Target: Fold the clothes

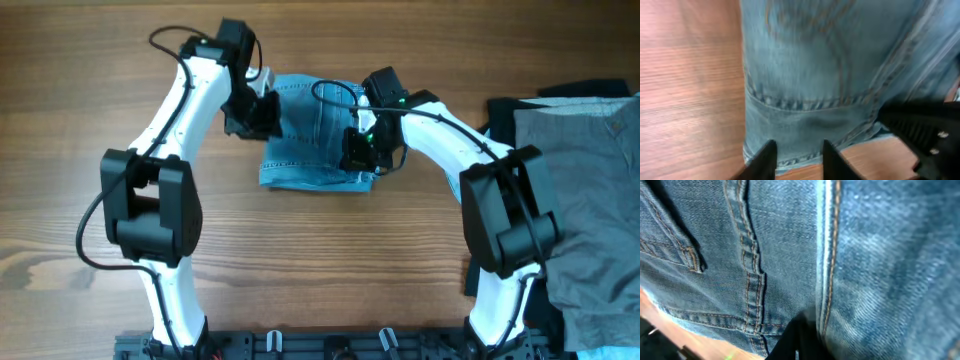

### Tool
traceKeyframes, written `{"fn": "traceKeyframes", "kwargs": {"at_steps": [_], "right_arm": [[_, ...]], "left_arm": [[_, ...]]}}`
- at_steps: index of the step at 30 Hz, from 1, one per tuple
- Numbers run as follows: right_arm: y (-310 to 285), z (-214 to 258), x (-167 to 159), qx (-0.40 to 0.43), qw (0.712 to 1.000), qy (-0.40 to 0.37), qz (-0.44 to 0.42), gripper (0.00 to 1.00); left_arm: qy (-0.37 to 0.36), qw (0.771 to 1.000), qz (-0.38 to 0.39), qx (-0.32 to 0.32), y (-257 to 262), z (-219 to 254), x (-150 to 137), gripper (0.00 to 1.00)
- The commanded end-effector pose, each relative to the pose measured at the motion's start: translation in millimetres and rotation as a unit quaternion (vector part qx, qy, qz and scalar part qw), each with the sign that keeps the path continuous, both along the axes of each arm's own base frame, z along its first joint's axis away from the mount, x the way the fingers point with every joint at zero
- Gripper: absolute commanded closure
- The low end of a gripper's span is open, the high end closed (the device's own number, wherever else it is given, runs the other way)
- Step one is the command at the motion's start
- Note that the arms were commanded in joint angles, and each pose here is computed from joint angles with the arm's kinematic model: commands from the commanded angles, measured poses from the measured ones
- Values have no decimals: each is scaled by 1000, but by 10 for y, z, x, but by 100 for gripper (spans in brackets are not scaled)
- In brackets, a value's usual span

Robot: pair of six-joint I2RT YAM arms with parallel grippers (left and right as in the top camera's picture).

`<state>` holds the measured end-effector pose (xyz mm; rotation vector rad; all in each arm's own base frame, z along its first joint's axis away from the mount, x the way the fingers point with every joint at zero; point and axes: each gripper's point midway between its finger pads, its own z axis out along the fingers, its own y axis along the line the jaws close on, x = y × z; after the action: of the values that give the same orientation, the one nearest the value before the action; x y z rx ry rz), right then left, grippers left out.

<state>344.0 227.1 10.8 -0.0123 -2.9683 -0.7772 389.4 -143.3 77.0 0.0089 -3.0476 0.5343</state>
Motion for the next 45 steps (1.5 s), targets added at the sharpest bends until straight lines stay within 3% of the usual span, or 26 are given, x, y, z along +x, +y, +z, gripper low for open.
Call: {"fn": "traceKeyframes", "kwargs": {"at_steps": [1, 3, 5, 6, 9, 12, 14, 15, 16, 17, 18, 20, 21, 26, 28, 31, 33, 35, 36, 37, 38, 41, 45], "right_arm": [[-425, -910, -578, -117, 987, 106, 27, 96], [-394, -879, -556, -109, 988, 103, 27, 95], [-363, -861, -573, -98, 989, 106, 33, 96], [-342, -850, -586, -91, 989, 108, 36, 96], [-217, -742, -639, -42, 991, 106, 73, 96], [-139, -471, -564, -10, 992, 61, 110, 96], [2, 141, -363, 37, 988, -44, 146, 96], [50, 413, -243, 50, 980, -104, 160, 96], [78, 675, -131, 57, 973, -157, 161, 95], [92, 900, -43, 60, 965, -201, 159, 92], [94, 1098, 26, 61, 957, -238, 154, 75], [71, 1424, 104, 58, 943, -294, 145, 28], [48, 1564, 127, 54, 936, -317, 141, 13], [42, 1835, 163, 63, 926, -351, 121, 12], [22, 1849, 197, 64, 928, -351, 110, 12], [-66, 1850, 253, 60, 929, -352, 98, 12], [-90, 1858, 276, 59, 928, -355, 95, 12], [-92, 1872, 295, 60, 927, -359, 93, 12], [-88, 1882, 305, 61, 926, -362, 93, 13], [-85, 1890, 315, 62, 925, -364, 92, 14], [-80, 1904, 329, 63, 923, -367, 91, 15], [-76, 1937, 363, 65, 920, -376, 89, 16], [-77, 1934, 360, 65, 920, -375, 90, 17]], "left_arm": [[28, 999, -19, -21, -60, -178, -154, 64], [24, 999, -22, -32, -119, -260, -161, 67], [2, 999, -27, -32, -159, -422, -114, 80], [-8, 999, -17, -28, -149, -512, -78, 82], [-23, 999, 25, 2, -36, -795, -28, 80], [-8, 999, 34, -3, 20, -576, -67, 80], [-38, 998, 38, -20, 68, -104, 23, 73], [-86, 996, 25, -26, 108, 151, 138, 62], [-129, 991, 22, -28, 172, 347, 245, 41], [-157, 987, 25, -27, 242, 465, 330, 25], [-173, 984, 32, -26, 294, 519, 389, 14], [-170, 984, 45, -26, 400, 469, 436, 6], [-153, 987, 48, -30, 415, 356, 418, 3], [-72, 993, 32, -87, 229, -206, 323, 0], [-43, 989, 13, -143, 54, -372, 261, 1], [-17, 984, -20, -178, -117, -580, 155, 6], [-9, 981, -51, -185, -256, -657, 60, 19], [-8, 978, -96, -186, -417, -726, -68, 43], [1, 979, -110, -169, -482, -821, -135, 74], [3, 980, -116, -159, -502, -853, -158, 88], [6, 981, -120, -154, -532, -869, -182, 96], [1, 981, -108, -159, -566, -674, -146, 96], [-80, 985, -57, -141, -46, 57, 266, 96]]}}
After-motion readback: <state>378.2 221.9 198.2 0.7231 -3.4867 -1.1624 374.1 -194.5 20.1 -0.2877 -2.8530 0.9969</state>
